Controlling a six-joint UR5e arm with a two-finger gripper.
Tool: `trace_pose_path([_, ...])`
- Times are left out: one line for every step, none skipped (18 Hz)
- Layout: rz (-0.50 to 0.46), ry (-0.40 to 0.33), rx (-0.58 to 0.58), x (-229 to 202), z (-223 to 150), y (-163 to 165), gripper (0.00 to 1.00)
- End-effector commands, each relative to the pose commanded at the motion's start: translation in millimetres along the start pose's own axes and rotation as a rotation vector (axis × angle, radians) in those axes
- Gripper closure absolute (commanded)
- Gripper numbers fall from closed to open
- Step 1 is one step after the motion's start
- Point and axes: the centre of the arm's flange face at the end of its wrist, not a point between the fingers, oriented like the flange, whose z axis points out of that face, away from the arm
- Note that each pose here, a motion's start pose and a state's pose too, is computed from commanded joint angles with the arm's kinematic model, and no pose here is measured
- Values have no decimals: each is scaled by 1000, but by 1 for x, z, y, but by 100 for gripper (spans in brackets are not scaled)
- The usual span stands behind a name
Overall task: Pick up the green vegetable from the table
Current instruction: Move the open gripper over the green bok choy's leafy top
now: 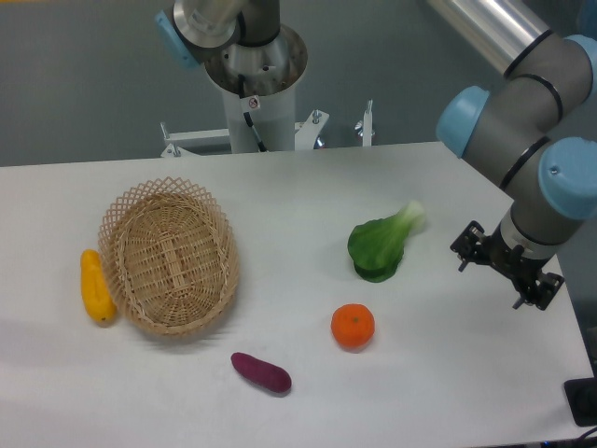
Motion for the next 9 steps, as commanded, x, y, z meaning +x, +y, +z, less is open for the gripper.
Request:
trace_pose_path([9, 16, 5, 10, 4, 0, 0])
trace_pose_path([13, 31, 9, 21, 8, 1, 0])
trace_pose_path([14, 43, 7, 31, 14, 3, 0])
trace_pose_path([13, 55, 6, 38, 19, 5, 0])
trace_pose_path([14, 63, 5, 43, 21, 6, 0])
trace_pose_path([25, 68, -3, 47, 23, 7, 0])
trace_pose_path([41, 78, -6, 50, 27, 9, 0])
trace_pose_path([58, 90, -8, 54, 32, 9, 0])
trace_pose_path([69, 108, -14, 59, 40, 11, 0])
